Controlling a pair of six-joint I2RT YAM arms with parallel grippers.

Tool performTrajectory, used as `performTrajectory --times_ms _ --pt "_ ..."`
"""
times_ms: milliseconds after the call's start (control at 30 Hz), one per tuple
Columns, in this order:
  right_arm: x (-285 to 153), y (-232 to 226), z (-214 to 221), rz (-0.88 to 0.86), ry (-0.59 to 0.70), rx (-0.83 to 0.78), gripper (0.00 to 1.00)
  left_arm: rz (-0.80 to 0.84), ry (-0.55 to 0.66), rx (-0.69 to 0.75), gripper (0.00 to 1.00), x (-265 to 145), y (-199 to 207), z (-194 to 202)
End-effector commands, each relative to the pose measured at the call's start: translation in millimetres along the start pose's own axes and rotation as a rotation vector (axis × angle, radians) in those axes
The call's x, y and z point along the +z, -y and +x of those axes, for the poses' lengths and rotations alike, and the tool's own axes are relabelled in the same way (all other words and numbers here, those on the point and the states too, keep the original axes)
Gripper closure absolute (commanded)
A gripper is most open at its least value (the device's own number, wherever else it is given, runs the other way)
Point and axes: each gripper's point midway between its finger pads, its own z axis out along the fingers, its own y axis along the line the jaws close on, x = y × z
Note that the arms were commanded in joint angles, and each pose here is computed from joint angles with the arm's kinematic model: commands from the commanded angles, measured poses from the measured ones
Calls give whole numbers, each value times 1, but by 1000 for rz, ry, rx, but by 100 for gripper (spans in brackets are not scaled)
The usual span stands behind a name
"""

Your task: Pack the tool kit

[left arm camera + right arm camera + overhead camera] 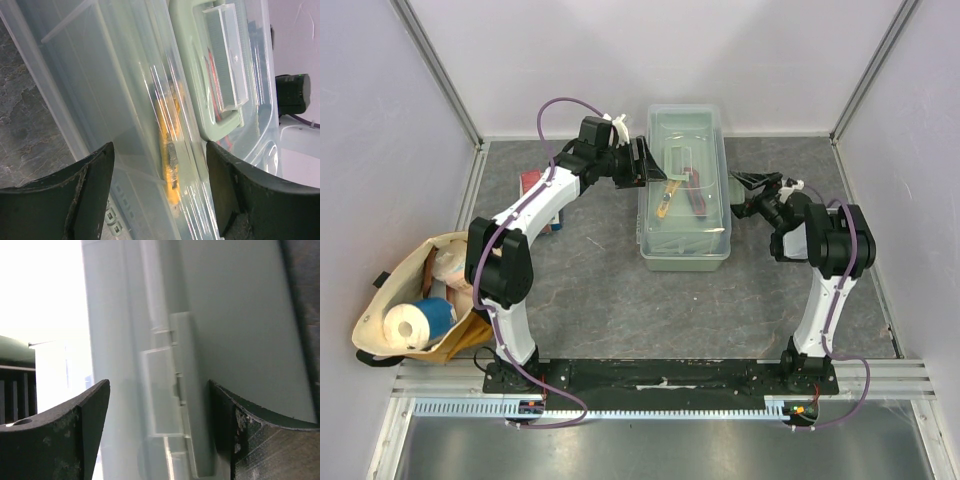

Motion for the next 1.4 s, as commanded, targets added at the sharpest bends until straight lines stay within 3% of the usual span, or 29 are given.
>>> performTrajectory --times_ms 0,133,400,700,900,1033,1367 --pt "-17 -111 38 -381 -97 -325 19 -9 -18 -11 25 18 -9 5" --pt "-16 -116 40 -338 -90 -371 23 -15 -21 -13 25 18 -9 6" --pt "-5 -96 34 -22 -39 -590 25 -22 -29 -15 26 21 -13 8" --pt "-1 -78 37 34 -73 -572 35 -24 -65 -36 28 29 -21 20" --pt "-5 -84 33 76 -31 -637 23 -7 -83 -15 28 33 -19 25" --pt "-2 -82 41 113 -45 -677 21 -2 -95 -3 28 37 -16 29" --pt "6 -52 50 113 -132 -558 48 4 -113 -3 28 42 -14 34"
